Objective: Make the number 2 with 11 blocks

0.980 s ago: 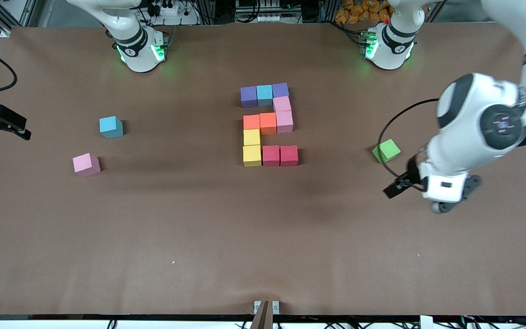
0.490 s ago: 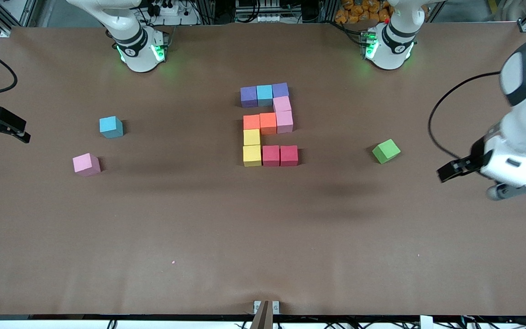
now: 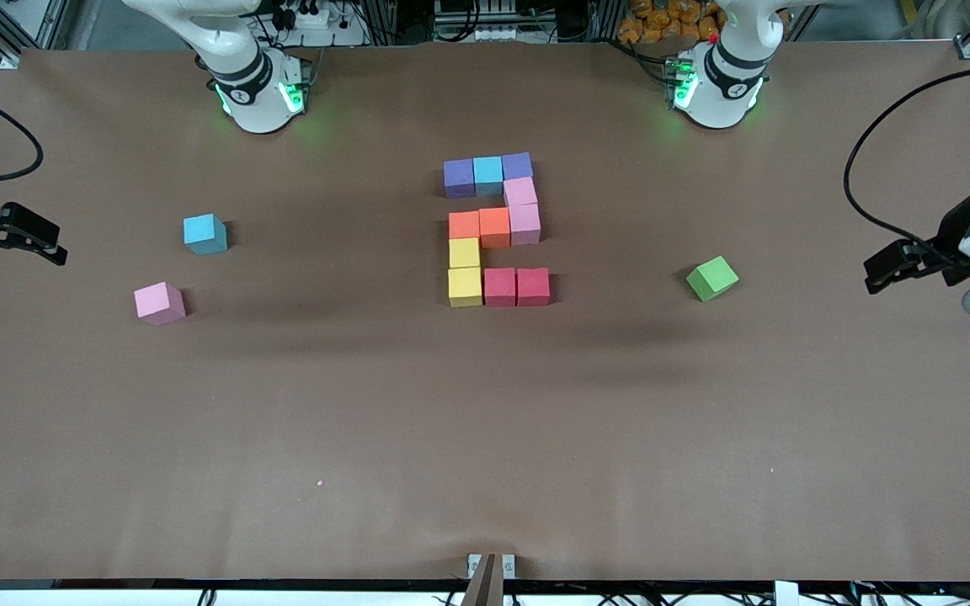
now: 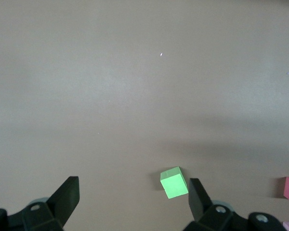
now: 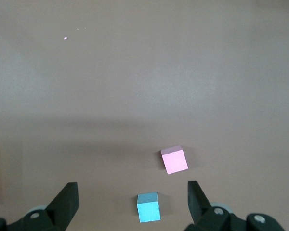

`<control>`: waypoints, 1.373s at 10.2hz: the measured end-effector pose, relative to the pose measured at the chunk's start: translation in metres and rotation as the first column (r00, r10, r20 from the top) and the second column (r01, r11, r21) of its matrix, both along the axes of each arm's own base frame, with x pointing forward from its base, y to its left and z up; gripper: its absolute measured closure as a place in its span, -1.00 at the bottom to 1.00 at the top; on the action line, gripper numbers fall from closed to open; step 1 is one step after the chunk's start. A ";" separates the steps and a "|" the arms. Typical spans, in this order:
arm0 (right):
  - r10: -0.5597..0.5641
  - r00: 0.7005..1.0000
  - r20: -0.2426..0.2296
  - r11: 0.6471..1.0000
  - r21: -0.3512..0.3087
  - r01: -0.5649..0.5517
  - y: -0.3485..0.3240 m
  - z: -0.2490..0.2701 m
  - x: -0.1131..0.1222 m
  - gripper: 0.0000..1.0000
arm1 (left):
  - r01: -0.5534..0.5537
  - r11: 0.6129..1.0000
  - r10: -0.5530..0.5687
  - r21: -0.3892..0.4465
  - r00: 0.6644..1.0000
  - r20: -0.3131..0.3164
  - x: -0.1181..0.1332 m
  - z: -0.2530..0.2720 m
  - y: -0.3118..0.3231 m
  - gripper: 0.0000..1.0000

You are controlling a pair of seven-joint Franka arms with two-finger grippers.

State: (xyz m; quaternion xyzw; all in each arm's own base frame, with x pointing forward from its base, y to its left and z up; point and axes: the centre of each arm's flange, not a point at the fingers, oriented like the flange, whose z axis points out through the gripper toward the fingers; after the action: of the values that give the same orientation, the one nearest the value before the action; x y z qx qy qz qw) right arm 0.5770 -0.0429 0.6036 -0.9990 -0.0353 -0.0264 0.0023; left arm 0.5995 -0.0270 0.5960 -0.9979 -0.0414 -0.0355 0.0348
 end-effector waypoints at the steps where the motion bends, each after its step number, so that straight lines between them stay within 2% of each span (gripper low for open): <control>1: 0.000 1.000 0.001 1.000 0.000 0.000 0.000 -0.001 0.000 -1.00 | 0.002 1.000 -0.002 -0.001 1.000 -0.007 -0.006 0.005 -0.003 -1.00; 5: -0.001 1.000 0.002 1.000 0.000 0.001 0.000 -0.001 0.000 -1.00 | 0.016 0.998 -0.017 -0.058 1.000 -0.011 -0.032 0.022 -0.021 -1.00; 9: -0.001 1.000 -0.006 1.000 0.000 0.001 -0.001 -0.003 0.000 -1.00 | 0.037 0.997 -0.038 -0.070 0.999 -0.018 -0.064 0.051 -0.035 -1.00; 14: -0.003 1.000 -0.018 1.000 0.001 0.003 -0.002 -0.007 -0.002 -1.00 | 0.084 0.993 -0.085 -0.079 0.996 -0.019 -0.066 0.053 -0.033 -1.00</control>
State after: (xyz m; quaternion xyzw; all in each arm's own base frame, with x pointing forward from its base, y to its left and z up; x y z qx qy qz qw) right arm 0.5754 -0.0447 0.5969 -0.9993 -0.0336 -0.0174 0.0032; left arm 0.5340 -0.0602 0.6487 -0.9997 -0.0001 -0.0239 -0.0052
